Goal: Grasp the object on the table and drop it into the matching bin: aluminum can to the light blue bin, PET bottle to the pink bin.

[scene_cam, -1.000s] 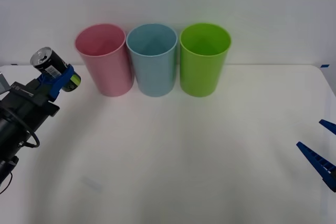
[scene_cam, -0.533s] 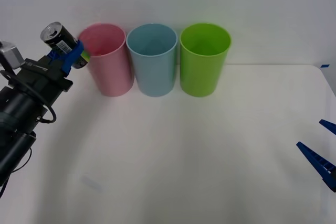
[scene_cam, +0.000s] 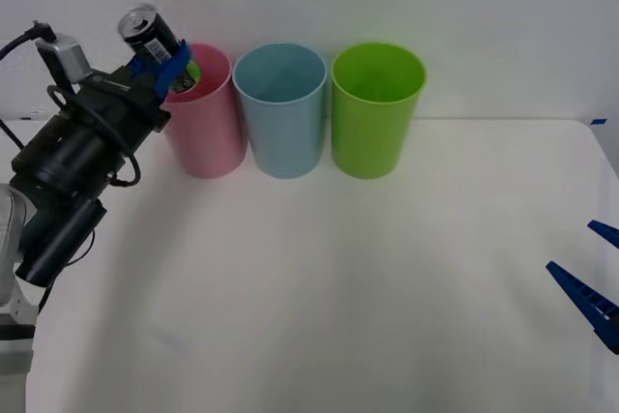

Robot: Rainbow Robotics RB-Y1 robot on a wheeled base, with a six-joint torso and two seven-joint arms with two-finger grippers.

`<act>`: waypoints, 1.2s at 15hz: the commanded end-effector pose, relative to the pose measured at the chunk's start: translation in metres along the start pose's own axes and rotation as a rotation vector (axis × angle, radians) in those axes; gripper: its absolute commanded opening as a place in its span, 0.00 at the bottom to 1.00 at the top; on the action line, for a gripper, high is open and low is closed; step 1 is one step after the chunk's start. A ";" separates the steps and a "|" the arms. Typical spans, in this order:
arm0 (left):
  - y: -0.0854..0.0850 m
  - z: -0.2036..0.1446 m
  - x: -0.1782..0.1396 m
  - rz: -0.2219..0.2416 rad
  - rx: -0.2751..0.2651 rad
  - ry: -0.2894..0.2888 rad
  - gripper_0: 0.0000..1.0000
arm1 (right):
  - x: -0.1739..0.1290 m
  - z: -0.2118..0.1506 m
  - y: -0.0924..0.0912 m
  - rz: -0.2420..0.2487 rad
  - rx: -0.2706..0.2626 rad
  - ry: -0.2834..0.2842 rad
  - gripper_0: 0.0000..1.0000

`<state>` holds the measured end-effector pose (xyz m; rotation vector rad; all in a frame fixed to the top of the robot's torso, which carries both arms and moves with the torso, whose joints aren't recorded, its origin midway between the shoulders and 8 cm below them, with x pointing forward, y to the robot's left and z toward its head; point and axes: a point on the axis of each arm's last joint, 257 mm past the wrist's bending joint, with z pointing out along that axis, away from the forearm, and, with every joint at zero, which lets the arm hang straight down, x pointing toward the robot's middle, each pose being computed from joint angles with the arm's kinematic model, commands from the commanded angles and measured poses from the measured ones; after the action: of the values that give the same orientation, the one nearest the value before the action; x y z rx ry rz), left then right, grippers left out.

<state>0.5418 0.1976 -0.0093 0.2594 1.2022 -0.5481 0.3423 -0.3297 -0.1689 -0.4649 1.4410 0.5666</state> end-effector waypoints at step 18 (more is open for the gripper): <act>-0.036 0.136 0.031 0.063 0.081 0.102 0.00 | 0.000 0.000 0.000 0.000 0.000 0.000 1.00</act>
<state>0.6403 0.1001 0.0108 0.3901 1.2701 -0.5417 0.3423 -0.3297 -0.1689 -0.4649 1.4410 0.5666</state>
